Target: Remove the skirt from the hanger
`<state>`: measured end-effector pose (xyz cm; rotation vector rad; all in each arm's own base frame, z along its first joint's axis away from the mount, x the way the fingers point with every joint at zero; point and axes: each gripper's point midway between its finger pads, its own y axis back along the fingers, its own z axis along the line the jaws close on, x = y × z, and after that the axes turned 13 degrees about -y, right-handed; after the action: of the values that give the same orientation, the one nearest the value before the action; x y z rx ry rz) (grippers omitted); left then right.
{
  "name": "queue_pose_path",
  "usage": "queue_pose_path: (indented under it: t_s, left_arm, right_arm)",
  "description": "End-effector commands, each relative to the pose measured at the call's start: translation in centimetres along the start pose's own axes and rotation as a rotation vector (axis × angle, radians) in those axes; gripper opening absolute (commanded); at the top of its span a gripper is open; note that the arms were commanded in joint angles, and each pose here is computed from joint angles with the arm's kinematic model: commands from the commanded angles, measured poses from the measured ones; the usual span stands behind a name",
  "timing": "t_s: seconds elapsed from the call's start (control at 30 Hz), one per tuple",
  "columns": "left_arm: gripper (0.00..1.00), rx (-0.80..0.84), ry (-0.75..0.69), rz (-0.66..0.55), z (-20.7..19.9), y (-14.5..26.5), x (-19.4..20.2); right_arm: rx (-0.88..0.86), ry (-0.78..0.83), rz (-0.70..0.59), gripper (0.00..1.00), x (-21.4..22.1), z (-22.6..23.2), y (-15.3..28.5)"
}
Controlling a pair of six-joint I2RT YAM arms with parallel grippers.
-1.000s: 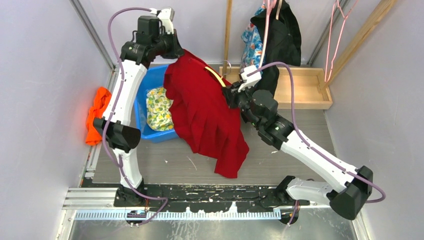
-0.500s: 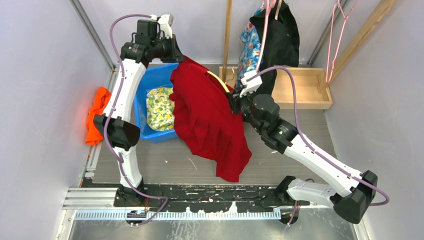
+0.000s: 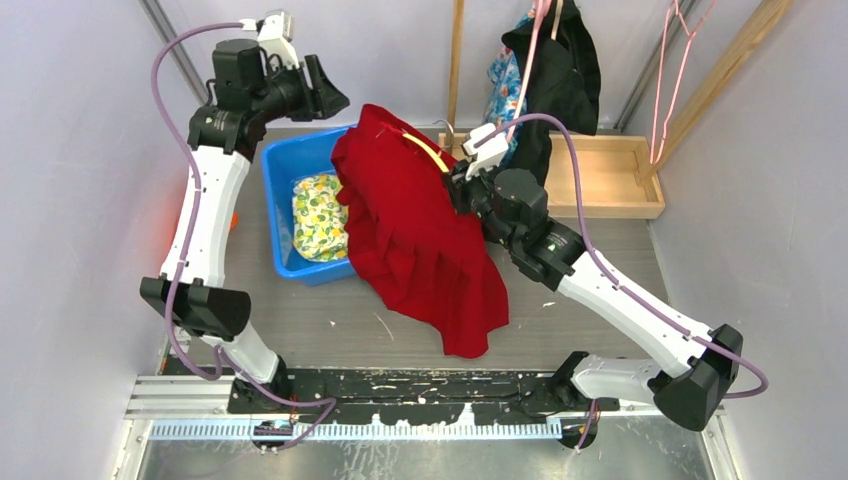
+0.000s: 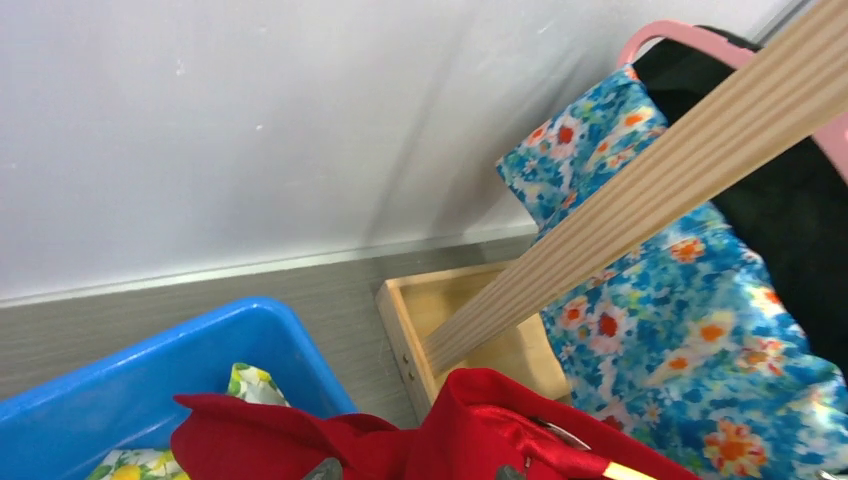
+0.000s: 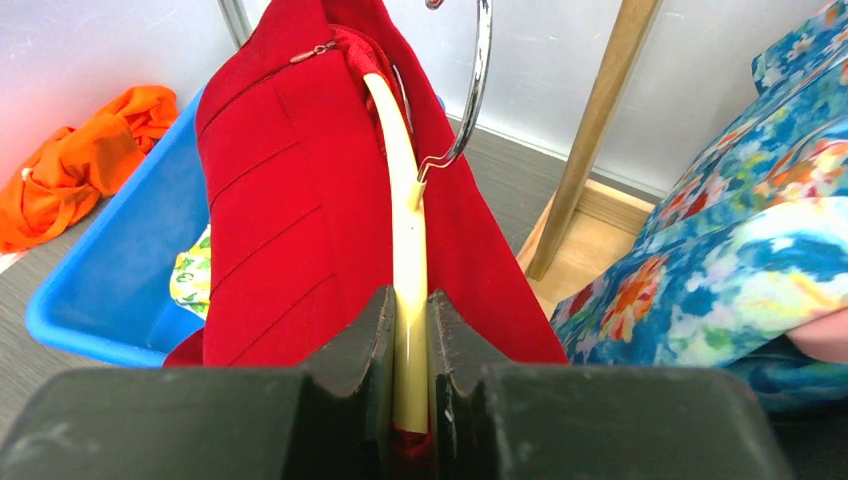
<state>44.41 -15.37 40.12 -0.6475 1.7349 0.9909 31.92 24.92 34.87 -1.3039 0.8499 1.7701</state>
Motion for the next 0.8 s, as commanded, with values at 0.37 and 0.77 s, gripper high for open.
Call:
queue_pose_path:
  t_s: [0.37, 0.77]
  left_arm:
    - [0.73, 0.015, 0.014, 0.026, 2.2, -5.4, 3.0]
    - [0.75, 0.097, 0.099, -0.021, 0.8, -7.1, 3.3]
  right_arm:
    - [-0.070, -0.058, -0.267, 0.00, -10.6, 2.1, 3.1]
    - [-0.067, -0.032, -0.288, 0.00, -11.7, 2.0, 3.7]
